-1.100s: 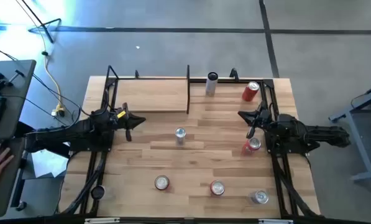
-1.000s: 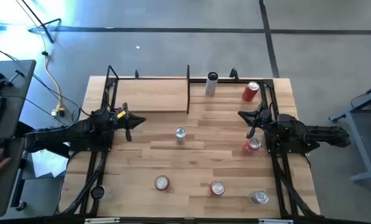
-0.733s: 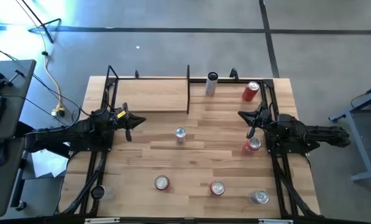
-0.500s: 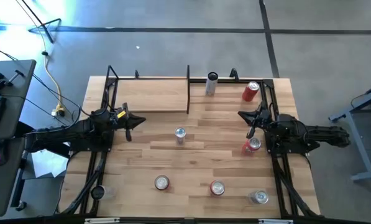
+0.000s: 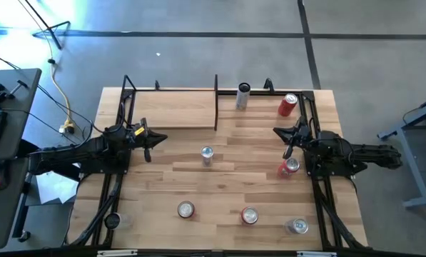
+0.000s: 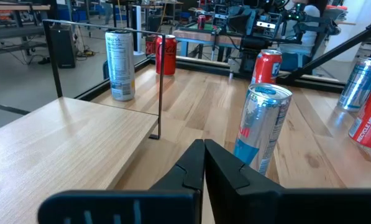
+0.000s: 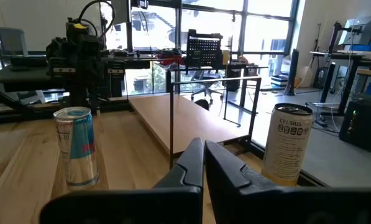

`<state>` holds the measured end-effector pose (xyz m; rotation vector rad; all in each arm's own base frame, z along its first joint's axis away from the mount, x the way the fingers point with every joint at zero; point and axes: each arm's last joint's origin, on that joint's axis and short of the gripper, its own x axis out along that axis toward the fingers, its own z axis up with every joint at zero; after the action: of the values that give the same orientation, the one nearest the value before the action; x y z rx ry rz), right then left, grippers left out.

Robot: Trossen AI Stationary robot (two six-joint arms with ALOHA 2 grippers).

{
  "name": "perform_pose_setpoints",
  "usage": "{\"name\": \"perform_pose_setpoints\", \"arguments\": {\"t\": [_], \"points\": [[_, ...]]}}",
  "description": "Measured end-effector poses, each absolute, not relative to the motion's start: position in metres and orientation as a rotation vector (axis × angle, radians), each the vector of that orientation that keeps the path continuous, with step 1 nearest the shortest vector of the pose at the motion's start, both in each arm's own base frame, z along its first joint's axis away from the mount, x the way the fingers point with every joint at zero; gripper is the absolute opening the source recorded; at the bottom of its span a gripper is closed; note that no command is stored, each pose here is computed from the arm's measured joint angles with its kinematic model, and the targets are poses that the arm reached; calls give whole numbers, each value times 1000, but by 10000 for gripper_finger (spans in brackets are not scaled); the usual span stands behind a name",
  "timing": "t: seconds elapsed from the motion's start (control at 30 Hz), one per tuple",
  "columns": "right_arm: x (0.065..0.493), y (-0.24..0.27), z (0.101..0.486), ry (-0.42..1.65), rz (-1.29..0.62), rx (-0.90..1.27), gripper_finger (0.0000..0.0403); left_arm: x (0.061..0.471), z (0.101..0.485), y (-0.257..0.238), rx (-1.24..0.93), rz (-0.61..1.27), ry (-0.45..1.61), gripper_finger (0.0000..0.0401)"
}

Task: Place canned beverage on shelf

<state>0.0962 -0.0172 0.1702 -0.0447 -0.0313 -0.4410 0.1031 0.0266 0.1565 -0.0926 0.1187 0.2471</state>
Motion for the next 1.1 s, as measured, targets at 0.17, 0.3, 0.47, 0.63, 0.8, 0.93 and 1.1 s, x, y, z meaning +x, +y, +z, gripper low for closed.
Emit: {"name": "perform_pose_setpoints", "arguments": {"t": [0.17, 0.3, 0.47, 0.63, 0.8, 0.93, 1.1], "points": [[96, -17, 170, -31, -441, -45, 0, 103, 156, 27, -93, 247, 119, 3], [96, -17, 170, -31, -441, -45, 0, 103, 158, 27, -91, 247, 105, 3], [96, -17, 170, -31, -441, -45, 0, 104, 167, 27, -114, 236, 2, 3], [96, -17, 170, -31, -441, -45, 0, 104, 176, 27, -137, 231, -85, 3], [96, -17, 170, -31, -441, -45, 0, 105, 187, 24, -75, 146, -115, 3], [96, -17, 170, -31, -441, -45, 0, 111, 195, 25, -39, 117, -72, 1], [96, -17, 170, -31, -440, -45, 0, 127, 215, 28, 39, 97, -2, 0]]}}
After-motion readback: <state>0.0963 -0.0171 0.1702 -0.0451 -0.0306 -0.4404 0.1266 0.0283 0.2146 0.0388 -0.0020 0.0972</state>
